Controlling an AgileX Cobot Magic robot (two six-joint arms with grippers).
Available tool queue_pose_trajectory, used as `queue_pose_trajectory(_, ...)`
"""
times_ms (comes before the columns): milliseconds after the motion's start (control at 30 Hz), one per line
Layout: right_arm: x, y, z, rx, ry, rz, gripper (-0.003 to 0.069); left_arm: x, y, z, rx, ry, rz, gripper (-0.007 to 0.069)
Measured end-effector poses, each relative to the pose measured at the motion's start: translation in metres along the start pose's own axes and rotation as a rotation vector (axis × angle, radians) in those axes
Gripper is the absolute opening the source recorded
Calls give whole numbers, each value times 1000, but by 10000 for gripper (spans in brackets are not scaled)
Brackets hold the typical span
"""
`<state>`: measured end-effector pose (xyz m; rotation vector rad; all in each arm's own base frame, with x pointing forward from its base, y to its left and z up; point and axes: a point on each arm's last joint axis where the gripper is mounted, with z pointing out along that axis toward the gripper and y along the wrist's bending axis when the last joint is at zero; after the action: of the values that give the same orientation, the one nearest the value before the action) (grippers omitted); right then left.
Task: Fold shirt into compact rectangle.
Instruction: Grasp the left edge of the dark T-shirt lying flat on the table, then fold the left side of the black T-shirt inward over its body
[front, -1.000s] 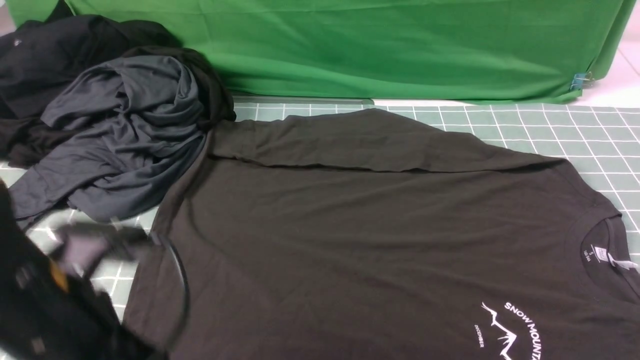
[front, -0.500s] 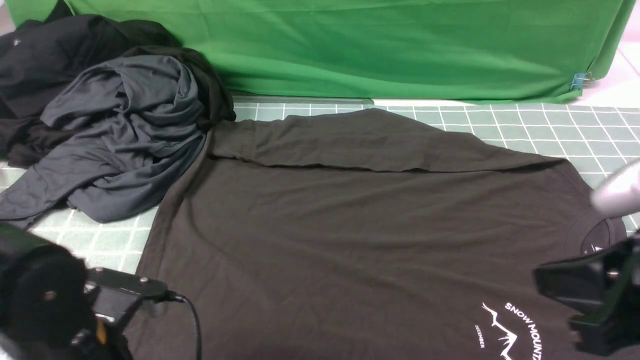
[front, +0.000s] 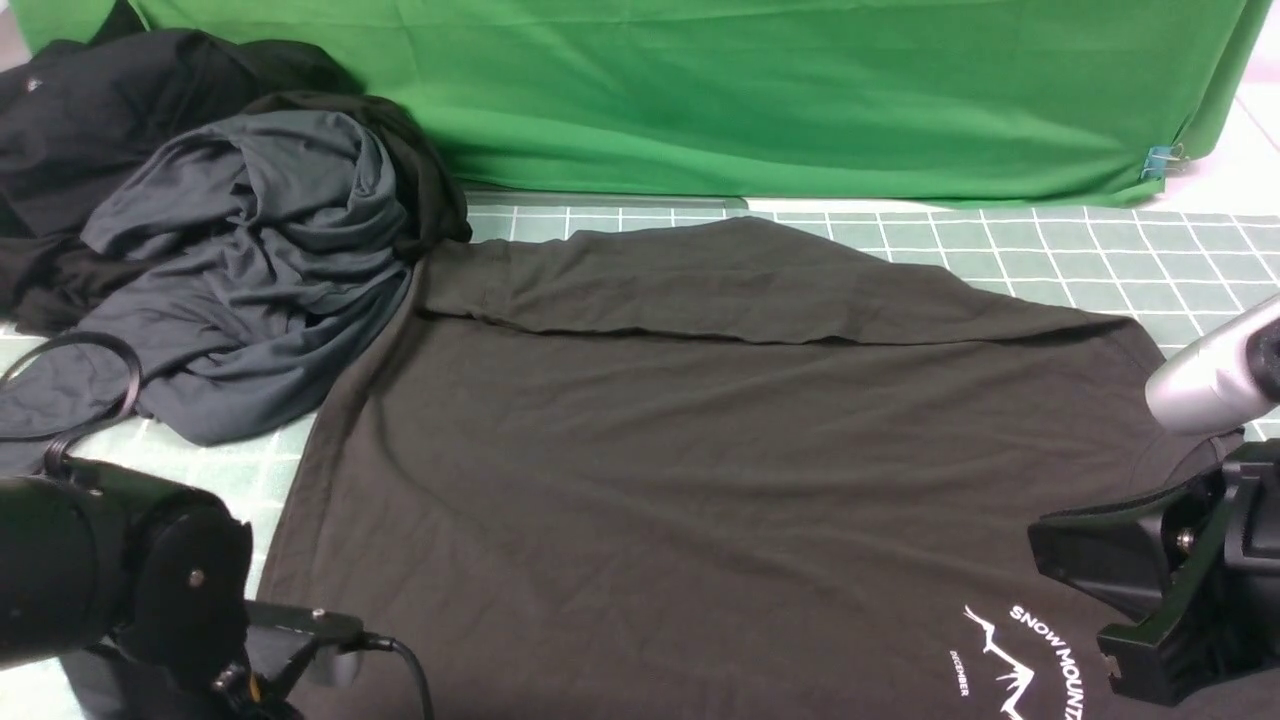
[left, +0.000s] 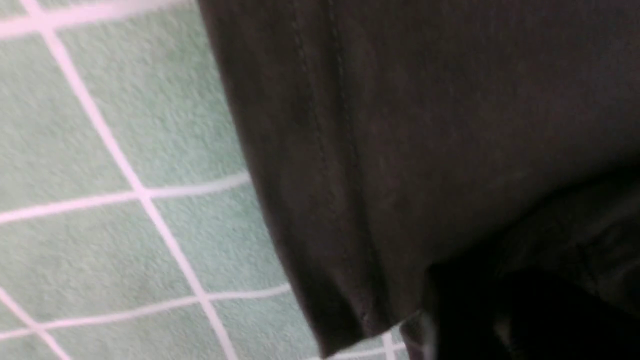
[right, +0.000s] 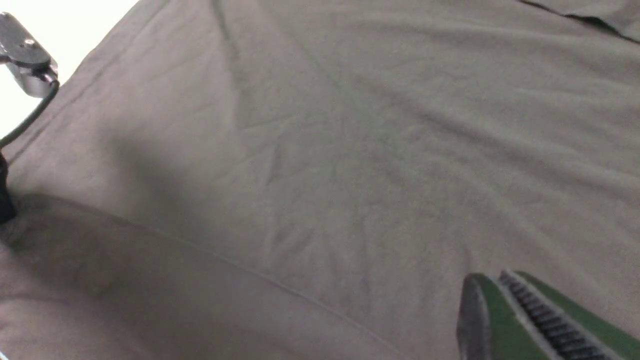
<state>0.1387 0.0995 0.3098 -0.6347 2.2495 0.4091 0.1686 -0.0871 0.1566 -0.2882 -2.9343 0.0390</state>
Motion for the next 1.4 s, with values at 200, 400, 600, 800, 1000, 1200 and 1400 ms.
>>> queue_pose_trajectory(200,0,0,0,0,-1,0,26,1,0,-3,-9,29,5,11)
queue_pose_trajectory(400,0,0,0,0,-7,0,36,-16,-8,-42,-8,-42,67,9)
queue_pose_trajectory(600,-2,0,0,1,-19,0,47,-47,-20,-157,-23,-402,131,8)
queue_pose_trajectory(800,-9,2,-5,-5,92,-4,50,-88,8,-229,-37,-628,18,8)
queue_pose_trajectory(1000,-26,4,-5,-16,252,-43,64,-153,45,-206,-65,-543,-74,8)
queue_pose_trajectory(1200,-20,14,38,-55,467,-127,261,-193,67,-164,-98,-435,-112,8)
queue_pose_trajectory(1400,-2,32,90,-29,640,-258,387,-199,68,-157,-95,-434,-113,8)
